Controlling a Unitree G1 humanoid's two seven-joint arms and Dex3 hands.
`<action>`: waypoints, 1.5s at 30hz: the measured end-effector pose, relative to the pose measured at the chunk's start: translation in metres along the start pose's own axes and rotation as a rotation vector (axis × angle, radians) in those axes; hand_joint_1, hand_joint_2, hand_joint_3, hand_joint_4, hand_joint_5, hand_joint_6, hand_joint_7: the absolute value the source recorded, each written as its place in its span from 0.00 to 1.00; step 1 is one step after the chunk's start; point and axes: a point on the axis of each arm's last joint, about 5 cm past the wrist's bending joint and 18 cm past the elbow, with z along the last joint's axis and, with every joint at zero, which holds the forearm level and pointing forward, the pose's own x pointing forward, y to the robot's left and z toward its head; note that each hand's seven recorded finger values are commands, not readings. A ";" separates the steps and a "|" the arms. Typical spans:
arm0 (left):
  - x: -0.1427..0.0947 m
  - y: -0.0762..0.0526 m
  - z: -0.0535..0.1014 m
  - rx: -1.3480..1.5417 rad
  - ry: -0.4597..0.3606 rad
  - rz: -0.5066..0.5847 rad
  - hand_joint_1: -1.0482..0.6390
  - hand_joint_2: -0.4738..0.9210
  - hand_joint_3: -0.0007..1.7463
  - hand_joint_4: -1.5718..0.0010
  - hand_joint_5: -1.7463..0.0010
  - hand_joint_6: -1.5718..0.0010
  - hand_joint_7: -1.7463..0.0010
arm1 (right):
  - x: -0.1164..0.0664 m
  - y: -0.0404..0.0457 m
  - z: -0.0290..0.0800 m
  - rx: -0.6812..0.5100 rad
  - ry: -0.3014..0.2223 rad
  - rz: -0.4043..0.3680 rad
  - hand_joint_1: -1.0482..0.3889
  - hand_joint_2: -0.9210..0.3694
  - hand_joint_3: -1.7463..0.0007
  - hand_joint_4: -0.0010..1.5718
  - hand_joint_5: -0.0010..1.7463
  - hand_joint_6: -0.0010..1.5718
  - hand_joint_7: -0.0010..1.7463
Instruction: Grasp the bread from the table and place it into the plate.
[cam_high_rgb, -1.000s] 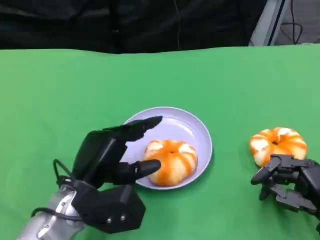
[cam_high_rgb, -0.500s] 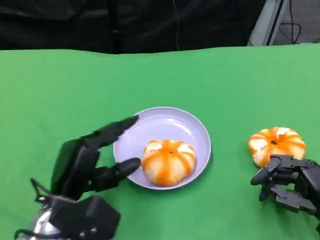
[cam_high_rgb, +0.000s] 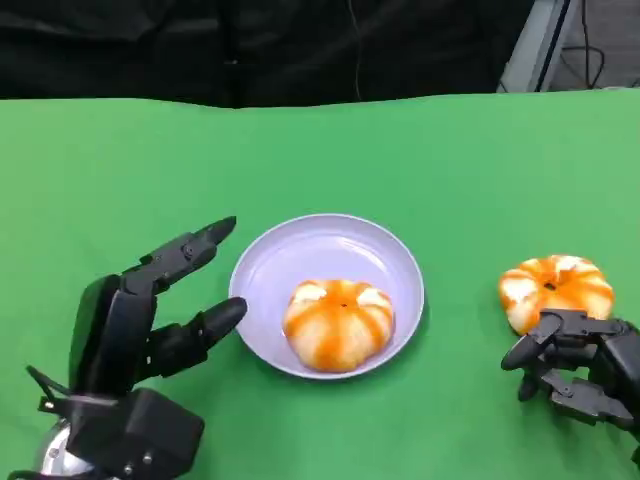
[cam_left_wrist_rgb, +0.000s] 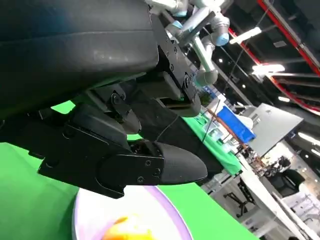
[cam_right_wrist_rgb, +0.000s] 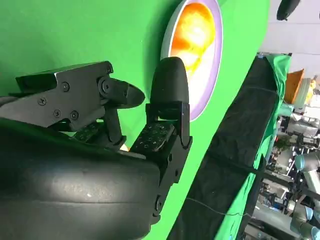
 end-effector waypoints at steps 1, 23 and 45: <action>0.000 0.000 0.000 0.000 0.001 0.000 0.18 1.00 0.23 0.43 0.99 0.53 0.99 | 0.000 0.0000 0.000 0.000 0.000 0.000 0.77 0.05 0.68 0.56 0.78 0.61 0.54; -0.025 0.017 -0.008 -0.110 -0.014 0.117 0.28 1.00 0.18 0.42 1.00 0.50 0.99 | 0.000 0.0001 0.000 0.005 -0.001 0.010 0.77 0.04 0.68 0.56 0.78 0.60 0.53; -0.046 0.024 -0.017 -0.183 0.047 0.165 0.31 1.00 0.15 0.39 0.99 0.50 1.00 | 0.000 -0.0003 0.000 0.005 -0.001 0.013 0.77 0.03 0.70 0.56 0.78 0.60 0.53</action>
